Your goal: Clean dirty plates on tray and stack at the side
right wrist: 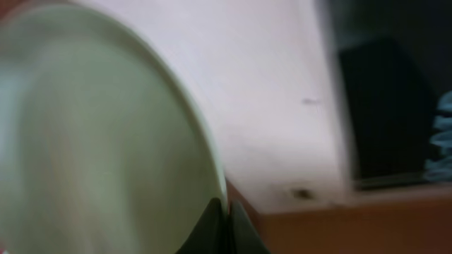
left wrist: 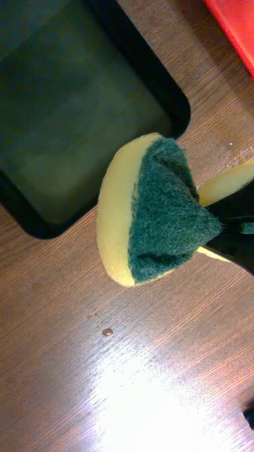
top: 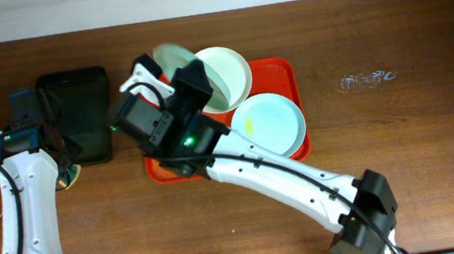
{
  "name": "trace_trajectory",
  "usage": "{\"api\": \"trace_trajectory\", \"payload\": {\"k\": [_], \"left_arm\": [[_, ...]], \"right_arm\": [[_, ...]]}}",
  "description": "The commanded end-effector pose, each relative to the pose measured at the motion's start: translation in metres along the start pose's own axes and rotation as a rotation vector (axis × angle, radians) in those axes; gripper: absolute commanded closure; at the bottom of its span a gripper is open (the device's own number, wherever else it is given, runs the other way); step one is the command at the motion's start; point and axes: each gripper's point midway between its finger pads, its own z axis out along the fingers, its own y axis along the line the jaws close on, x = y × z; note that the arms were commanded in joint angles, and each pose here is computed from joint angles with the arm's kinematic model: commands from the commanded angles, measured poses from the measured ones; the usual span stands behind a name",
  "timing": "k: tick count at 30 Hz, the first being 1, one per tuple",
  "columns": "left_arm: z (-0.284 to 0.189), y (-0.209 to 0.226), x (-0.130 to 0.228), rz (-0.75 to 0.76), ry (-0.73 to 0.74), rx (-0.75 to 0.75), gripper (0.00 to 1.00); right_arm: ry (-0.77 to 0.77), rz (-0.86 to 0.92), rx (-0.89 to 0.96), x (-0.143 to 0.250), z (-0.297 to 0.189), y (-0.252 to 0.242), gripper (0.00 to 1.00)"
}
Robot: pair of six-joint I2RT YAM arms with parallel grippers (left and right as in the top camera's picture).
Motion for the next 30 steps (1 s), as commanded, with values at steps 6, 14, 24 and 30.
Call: {"api": "trace_trajectory", "payload": {"k": [6,14,24,30], "left_arm": [[-0.008,0.002,-0.006,-0.023,-0.024,0.007,1.00],[-0.008,0.002,-0.007,-0.024,-0.025,0.009,1.00],[-0.008,-0.005,-0.003,-0.024,-0.001,0.051,1.00],[-0.008,-0.005,-0.003,-0.024,-0.001,0.051,1.00]], "right_arm": [[-0.017,0.335,-0.142,0.016,0.020,-0.045,0.96],[0.234,1.031,-0.808,0.130,0.166,-0.038,0.96],[0.578,1.467,-0.558,0.423,0.258,-0.064,0.96],[0.641,1.455,-0.547,0.443,0.252,-0.031,0.52]]}}
